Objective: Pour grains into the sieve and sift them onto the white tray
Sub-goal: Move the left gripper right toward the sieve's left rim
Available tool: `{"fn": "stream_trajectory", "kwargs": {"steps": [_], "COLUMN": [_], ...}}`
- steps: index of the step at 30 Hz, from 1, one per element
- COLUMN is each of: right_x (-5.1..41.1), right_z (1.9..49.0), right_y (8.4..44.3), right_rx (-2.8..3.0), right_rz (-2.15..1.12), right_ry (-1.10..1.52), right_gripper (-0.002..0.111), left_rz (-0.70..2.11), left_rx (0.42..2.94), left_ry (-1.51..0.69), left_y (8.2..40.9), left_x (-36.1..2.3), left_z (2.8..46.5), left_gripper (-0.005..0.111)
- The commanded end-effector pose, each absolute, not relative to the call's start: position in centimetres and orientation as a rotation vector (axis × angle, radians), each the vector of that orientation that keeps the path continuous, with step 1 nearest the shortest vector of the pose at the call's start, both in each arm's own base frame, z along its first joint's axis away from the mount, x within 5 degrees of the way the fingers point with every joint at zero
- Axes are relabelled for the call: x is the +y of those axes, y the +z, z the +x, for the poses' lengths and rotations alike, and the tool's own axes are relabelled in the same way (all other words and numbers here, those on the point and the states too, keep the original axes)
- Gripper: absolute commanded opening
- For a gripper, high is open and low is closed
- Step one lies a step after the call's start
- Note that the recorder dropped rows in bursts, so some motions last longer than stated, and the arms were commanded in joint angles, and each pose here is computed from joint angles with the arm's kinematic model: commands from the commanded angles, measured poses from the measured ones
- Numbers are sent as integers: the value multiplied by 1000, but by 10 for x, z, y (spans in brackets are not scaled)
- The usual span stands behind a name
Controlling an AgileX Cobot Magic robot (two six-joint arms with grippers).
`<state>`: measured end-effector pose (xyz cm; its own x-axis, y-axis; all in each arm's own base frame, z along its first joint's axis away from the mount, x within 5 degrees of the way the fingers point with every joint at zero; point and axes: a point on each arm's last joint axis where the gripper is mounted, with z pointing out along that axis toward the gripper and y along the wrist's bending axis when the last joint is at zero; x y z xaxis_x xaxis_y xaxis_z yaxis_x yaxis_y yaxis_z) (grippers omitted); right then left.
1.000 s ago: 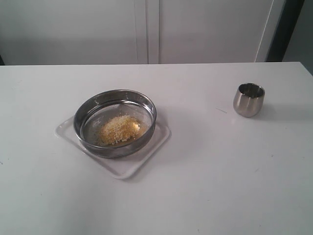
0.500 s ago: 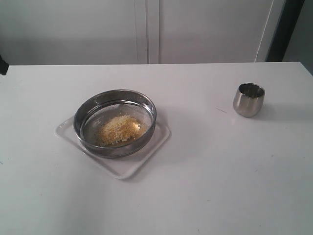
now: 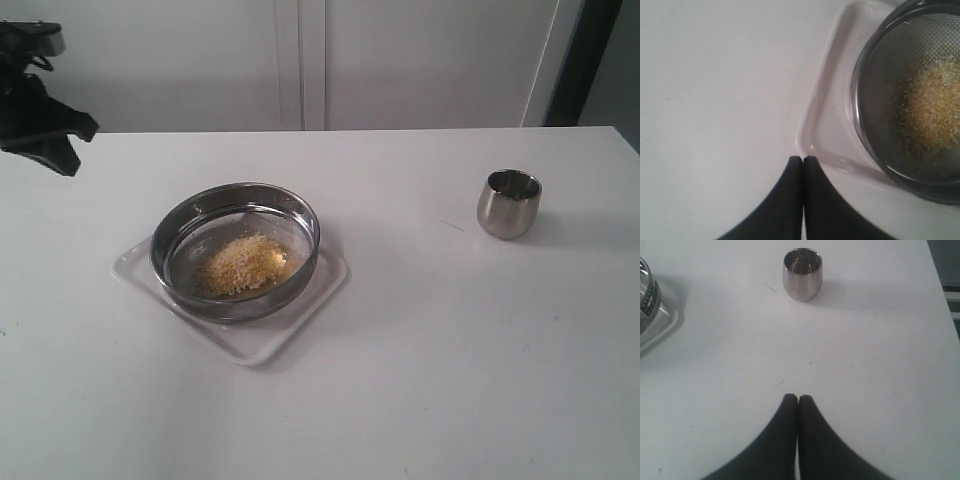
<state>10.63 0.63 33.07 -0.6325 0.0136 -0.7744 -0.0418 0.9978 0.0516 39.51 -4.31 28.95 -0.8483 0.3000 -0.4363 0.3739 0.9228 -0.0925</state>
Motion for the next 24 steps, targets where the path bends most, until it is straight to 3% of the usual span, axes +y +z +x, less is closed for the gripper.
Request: {"fn": "stream_trajectory", "kwargs": {"steps": [1, 9, 16, 21, 24], "right_x": [6, 6, 6, 6, 6], "right_z": [105, 105, 105, 105, 105], "right_y": [331, 331, 331, 331, 331], "right_rx": [2246, 2246, 2246, 2246, 2246], "right_rz": [-14, -14, -14, -14, -14], "right_ry": [83, 83, 83, 83, 83], "right_gripper": [0, 0, 0, 0, 0], "left_rz": [615, 729, 844, 882, 890], "left_rx": [2686, 2753, 2705, 2704, 2712], "left_ry": [-274, -348, -538, -511, -463], "left_y": [276, 263, 253, 243, 239], "left_x": [-69, -92, -106, -105, -103], "left_z": [412, 441, 455, 459, 461], "left_gripper": [0, 0, 0, 1, 14]}}
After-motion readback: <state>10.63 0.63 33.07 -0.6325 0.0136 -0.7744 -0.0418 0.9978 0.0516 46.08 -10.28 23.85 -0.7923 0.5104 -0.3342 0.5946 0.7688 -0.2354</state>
